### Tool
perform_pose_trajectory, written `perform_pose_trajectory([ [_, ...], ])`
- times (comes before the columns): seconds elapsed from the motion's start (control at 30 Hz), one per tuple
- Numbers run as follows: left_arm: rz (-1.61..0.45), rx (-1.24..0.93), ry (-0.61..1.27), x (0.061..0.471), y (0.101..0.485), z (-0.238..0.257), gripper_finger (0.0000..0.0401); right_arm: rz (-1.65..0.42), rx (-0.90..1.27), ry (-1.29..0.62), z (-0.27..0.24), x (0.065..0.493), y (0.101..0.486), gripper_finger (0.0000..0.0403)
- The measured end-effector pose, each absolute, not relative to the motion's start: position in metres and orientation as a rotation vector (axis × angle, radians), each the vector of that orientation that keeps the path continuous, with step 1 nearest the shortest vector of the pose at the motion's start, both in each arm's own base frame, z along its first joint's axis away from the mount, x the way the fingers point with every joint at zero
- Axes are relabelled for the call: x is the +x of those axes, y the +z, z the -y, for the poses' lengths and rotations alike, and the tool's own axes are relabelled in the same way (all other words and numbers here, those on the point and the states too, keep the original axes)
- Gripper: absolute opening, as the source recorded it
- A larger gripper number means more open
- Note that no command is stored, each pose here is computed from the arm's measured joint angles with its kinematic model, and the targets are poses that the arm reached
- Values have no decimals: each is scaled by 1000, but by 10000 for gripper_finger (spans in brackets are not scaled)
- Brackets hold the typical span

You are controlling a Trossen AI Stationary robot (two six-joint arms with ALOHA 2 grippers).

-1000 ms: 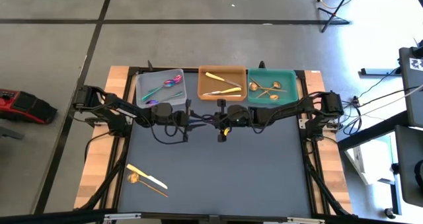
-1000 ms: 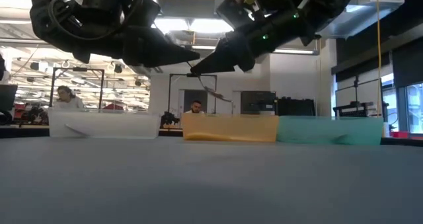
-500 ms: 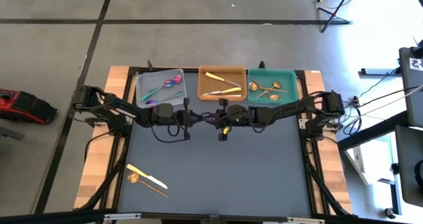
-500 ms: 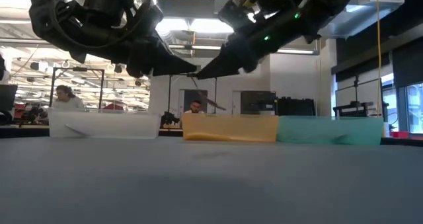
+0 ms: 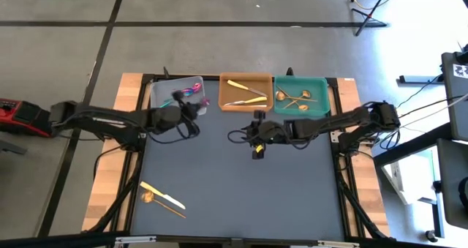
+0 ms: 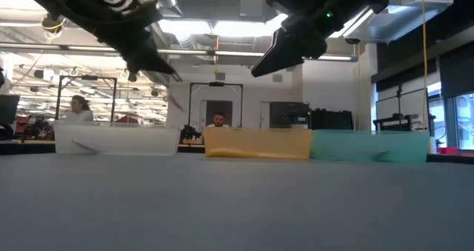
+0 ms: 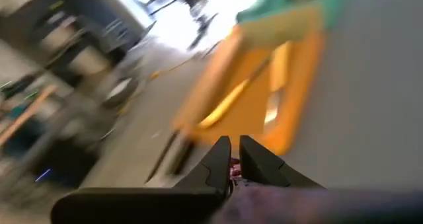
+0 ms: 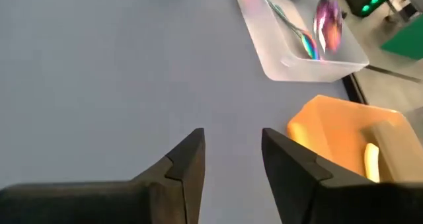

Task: Sort silverware by color (type)
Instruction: Put the iridescent blue spoon into the transparent bin

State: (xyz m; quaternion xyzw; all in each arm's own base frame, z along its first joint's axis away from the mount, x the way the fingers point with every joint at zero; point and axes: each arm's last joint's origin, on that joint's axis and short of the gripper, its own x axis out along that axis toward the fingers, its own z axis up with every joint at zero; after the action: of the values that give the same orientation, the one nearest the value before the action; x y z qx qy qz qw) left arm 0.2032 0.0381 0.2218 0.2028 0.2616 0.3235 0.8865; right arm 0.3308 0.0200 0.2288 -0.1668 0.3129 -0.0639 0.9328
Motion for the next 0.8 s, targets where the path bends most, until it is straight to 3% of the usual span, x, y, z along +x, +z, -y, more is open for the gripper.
perform_pose_trajectory([
  [0.2,-639,343,898,171,227,-68,21,-643,-342,-133,-19,332,227,142],
  [0.57,-778,129,897,150,201,-123,24,-640,-351,-129,-19,332,227,142],
  [0.8,-789,59,931,147,197,-129,84,-641,-354,-128,-19,332,227,142],
])
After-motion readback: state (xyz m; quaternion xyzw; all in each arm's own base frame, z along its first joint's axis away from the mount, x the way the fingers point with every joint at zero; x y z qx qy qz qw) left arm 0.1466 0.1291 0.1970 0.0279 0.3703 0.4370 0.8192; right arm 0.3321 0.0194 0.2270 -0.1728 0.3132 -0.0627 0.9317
